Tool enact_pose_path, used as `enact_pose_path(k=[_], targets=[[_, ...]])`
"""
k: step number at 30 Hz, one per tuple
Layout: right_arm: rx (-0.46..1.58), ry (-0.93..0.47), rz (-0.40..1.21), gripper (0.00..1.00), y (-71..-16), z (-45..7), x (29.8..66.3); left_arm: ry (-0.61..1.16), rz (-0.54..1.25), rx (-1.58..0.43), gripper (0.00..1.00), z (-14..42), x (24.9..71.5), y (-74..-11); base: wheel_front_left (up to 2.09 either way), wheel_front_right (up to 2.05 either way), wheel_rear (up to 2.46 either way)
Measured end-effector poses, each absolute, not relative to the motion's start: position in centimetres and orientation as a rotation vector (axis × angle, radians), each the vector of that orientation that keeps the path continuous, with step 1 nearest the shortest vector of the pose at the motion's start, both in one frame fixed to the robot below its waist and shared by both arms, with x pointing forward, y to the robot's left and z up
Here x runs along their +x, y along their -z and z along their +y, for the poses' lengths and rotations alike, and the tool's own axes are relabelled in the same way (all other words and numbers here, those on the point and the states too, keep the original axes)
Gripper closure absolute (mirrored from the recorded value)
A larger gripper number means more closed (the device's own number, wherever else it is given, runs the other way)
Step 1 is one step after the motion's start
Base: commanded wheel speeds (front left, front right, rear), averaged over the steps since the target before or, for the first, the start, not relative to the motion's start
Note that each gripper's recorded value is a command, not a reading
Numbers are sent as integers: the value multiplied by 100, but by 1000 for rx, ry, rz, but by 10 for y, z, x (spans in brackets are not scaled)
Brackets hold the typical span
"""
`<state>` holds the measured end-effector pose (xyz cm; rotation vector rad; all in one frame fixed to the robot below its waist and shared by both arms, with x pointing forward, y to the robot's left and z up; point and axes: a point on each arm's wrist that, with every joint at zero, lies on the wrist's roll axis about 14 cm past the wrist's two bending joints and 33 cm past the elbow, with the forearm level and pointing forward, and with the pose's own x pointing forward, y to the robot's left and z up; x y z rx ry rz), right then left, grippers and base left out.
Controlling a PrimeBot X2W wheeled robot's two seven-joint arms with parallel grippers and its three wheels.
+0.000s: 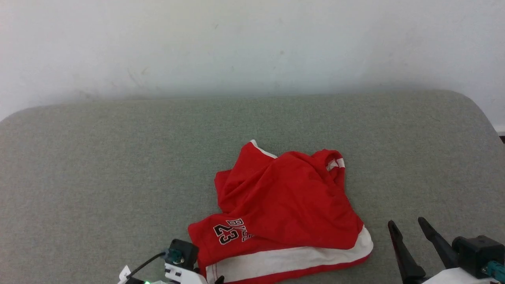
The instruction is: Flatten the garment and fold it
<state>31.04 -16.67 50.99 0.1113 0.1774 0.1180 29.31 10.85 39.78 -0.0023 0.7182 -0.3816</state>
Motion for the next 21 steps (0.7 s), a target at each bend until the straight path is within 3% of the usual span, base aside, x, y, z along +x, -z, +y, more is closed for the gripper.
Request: enact_pose_path(k=[9, 10, 12, 21], targets=[[161, -80, 239, 0, -494, -176, 307, 466, 934, 73, 0, 97, 296, -367, 0, 0, 0], [163, -77, 251, 0, -492, -177, 306, 473, 947, 73, 43, 96, 296, -366, 0, 0, 0], [178, -75, 282, 0, -486, -177, 306, 477, 956, 70, 100, 96, 296, -367, 0, 0, 0], [146, -181, 551, 0, -444, -170, 319, 388, 805, -66, 100, 96, 295, -382, 0, 0, 0]])
